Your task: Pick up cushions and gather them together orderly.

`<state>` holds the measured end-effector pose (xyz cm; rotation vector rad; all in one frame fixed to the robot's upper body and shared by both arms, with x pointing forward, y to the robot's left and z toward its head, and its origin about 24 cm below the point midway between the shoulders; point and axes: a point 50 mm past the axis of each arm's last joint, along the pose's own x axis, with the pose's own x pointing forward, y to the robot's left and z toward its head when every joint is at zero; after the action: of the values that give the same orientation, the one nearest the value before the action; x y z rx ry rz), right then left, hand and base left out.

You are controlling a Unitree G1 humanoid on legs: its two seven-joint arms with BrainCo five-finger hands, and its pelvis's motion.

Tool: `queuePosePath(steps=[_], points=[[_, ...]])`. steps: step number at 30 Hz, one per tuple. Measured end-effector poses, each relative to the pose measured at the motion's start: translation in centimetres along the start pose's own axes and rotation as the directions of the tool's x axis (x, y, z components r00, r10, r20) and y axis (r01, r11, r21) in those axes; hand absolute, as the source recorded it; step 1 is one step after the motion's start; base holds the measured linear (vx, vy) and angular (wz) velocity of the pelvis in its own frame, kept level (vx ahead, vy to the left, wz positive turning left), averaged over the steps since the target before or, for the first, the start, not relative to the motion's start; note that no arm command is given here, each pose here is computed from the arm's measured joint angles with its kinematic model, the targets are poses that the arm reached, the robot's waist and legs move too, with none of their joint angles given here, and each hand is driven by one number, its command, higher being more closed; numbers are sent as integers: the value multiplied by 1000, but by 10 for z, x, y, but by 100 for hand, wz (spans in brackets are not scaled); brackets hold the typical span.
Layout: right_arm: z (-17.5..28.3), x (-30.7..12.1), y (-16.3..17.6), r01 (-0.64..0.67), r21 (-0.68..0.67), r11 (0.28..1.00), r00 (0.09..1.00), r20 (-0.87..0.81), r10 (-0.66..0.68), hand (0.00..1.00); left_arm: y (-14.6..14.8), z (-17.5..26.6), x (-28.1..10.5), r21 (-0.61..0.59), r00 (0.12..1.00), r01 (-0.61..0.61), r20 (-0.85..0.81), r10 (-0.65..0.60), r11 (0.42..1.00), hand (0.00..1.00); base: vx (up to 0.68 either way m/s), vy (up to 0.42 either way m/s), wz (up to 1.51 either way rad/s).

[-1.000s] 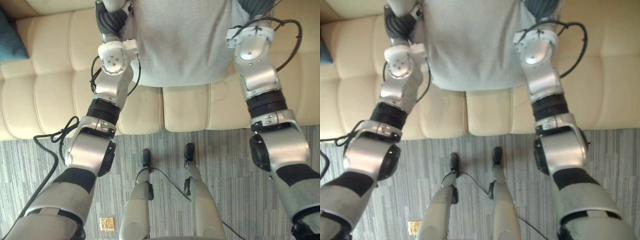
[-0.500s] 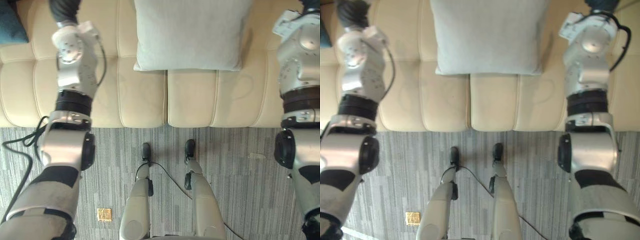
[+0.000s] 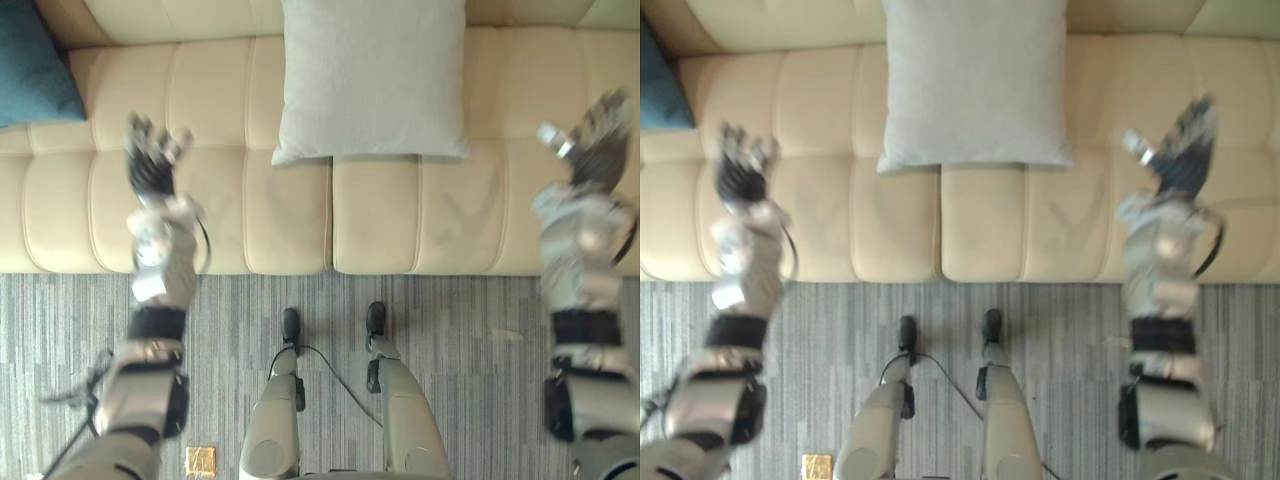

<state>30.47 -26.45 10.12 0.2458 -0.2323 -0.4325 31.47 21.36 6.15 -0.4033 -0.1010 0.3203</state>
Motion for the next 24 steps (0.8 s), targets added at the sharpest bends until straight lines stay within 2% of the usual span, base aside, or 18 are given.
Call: queuePosePath(steps=[2, 3, 5, 8, 12, 17, 21, 24], points=[[-55, -44, -8, 29, 6, 1000, 982, -188, -28, 0, 16, -53, -40, 54, 983, -14, -184, 24, 998, 0, 15, -9, 0], [-63, -53, -10, 35, 8, 999, 974, -223, -32, 0, 19, -61, -46, 66, 976, -16, -217, 30, 998, 0, 0, 0, 0], [-105, -95, -24, 56, -37, 998, 915, -397, -66, 0, 40, -101, -79, 147, 917, -43, -387, 98, 988, 0, 43, 3, 5], [-142, -144, -45, 73, -114, 991, 808, -575, -126, 0, 67, -137, -120, 235, 806, -76, -557, 198, 969, 0, 78, 22, 15], [-174, -196, -64, 83, -179, 980, 646, -739, -190, 0, 94, -160, -161, 342, 679, -56, -675, 287, 938, 0, 67, 38, 2], [-189, -224, -73, 69, -215, 974, 527, -821, -219, 0, 107, -173, -188, 410, 576, -6, -744, 339, 912, 0, 26, 26, -34], [-192, -234, -80, 73, -239, 968, 478, -843, -245, 0, 105, -176, -192, 402, 561, 3, -759, 332, 916, 0, 27, 35, -25], [-193, -234, -76, 39, -244, 969, 475, -848, -233, 0, 104, -176, -192, 405, 563, 10, -758, 329, 914, 0, -20, 30, -7]])
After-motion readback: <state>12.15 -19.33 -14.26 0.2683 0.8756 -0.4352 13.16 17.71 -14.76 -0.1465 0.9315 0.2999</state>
